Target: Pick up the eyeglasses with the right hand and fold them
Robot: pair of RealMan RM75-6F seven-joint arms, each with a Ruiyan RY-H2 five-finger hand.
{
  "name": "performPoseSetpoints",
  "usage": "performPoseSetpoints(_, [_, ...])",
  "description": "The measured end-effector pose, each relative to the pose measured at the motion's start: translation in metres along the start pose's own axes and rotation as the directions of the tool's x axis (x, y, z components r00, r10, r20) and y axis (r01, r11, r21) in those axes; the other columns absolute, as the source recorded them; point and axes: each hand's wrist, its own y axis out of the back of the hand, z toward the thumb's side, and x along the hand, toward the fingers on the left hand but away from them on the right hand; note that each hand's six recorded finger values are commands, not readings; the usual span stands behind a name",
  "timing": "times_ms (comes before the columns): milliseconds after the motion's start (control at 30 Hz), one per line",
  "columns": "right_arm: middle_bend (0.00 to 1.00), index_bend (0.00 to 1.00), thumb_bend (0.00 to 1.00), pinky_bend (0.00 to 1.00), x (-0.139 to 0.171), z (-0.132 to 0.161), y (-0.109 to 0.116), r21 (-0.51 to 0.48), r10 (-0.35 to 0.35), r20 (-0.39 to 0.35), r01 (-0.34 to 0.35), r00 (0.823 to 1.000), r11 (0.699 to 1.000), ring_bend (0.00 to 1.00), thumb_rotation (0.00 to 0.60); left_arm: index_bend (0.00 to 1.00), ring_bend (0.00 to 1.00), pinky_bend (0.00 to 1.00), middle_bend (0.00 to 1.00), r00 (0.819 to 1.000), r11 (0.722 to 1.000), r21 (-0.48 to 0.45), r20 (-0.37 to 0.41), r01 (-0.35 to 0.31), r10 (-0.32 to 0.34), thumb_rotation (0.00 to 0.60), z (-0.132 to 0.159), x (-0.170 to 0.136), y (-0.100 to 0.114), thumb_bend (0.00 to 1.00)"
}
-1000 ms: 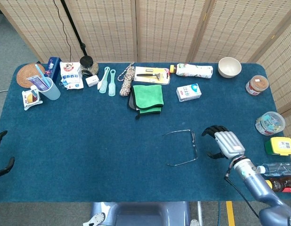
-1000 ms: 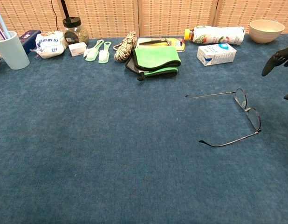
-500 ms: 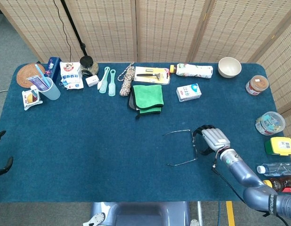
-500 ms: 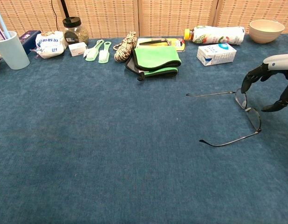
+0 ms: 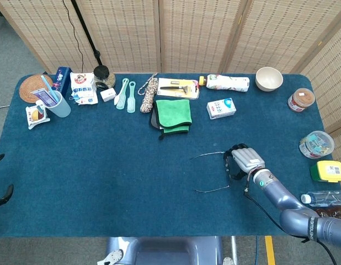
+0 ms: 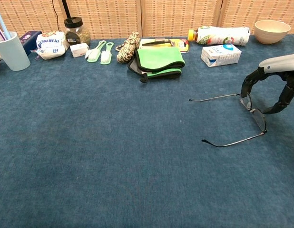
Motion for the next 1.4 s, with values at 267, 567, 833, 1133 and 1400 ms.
performPoseSetpoints(267, [0.25,0.29,0.29,0.04,-0.007,0.019,0.001,0.036,0.028,-0.043,-0.026,0.999,0.999,0.1,0.6,0.11,0.09,0.0,0.02,1.0,1.0,0.003,-0.017,0.0,0.0,0.494,-0.007,-0.003,0.001,0.38])
performPoseSetpoints(567, [0.24,0.28,0.29,0.0,-0.01,0.036,0.0,0.063,0.046,-0.093,-0.041,0.995,0.997,0.09,0.6,0.11,0.09,0.0,0.02,0.999,1.0,0.003,-0.034,-0.009,0.009,0.493,-0.013,-0.006,0.004,0.38])
performPoseSetpoints(833, [0.14,0.21,0.29,0.0,-0.003,0.043,0.015,0.077,-0.039,-0.123,0.049,0.992,0.996,0.03,0.6,0.11,0.09,0.0,0.02,0.999,1.0,0.0,-0.039,-0.007,0.007,0.495,-0.015,-0.008,0.003,0.38])
performPoseSetpoints(1133, [0.04,0.1,0.29,0.0,0.029,0.054,0.004,0.048,-0.087,-0.147,0.095,0.985,0.994,0.0,0.6,0.11,0.09,0.0,0.02,1.0,1.0,-0.008,-0.025,-0.014,0.014,0.492,-0.012,-0.006,0.004,0.38])
performPoseSetpoints(1400, [0.0,0.01,0.28,0.0,0.026,0.062,-0.012,0.023,-0.071,-0.134,0.074,0.988,0.997,0.0,0.6,0.11,0.09,0.0,0.02,0.999,1.0,-0.011,-0.031,-0.021,0.021,0.497,-0.017,-0.008,0.007,0.38])
